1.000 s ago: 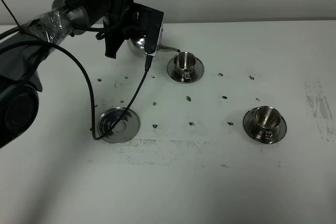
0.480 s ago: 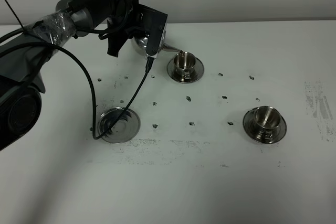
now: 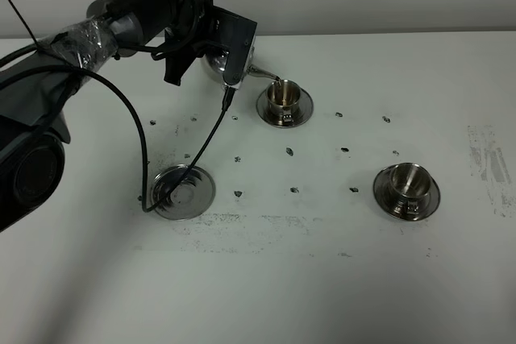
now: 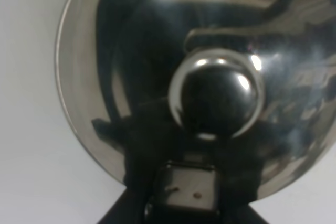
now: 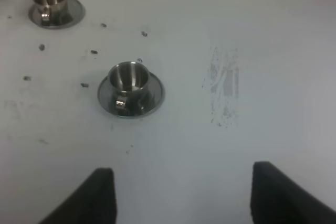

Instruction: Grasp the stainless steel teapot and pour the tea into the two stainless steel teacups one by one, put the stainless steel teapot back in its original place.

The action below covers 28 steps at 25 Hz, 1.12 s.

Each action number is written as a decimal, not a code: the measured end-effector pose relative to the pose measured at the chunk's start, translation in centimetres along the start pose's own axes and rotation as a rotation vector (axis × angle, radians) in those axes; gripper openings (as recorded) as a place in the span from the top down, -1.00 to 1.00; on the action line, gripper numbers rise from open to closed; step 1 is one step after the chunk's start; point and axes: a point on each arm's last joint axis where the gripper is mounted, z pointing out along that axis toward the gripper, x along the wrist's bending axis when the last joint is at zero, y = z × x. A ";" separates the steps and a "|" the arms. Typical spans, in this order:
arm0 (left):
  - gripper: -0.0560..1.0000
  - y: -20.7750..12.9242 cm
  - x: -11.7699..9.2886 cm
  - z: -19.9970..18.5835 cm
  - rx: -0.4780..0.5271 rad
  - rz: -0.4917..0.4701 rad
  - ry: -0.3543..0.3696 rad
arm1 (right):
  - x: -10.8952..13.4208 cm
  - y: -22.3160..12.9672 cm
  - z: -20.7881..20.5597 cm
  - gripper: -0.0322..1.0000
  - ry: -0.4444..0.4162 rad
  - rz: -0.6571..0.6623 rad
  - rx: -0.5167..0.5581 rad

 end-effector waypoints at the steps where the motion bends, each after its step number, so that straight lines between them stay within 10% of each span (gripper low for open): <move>1: 0.55 0.0 0.0 0.0 0.002 0.003 0.001 | 0.0 0.0 0.0 -0.14 0.000 0.000 0.000; 28: 0.55 0.3 0.4 -0.1 0.016 0.041 0.041 | 0.0 0.0 0.0 -0.14 0.000 0.000 0.000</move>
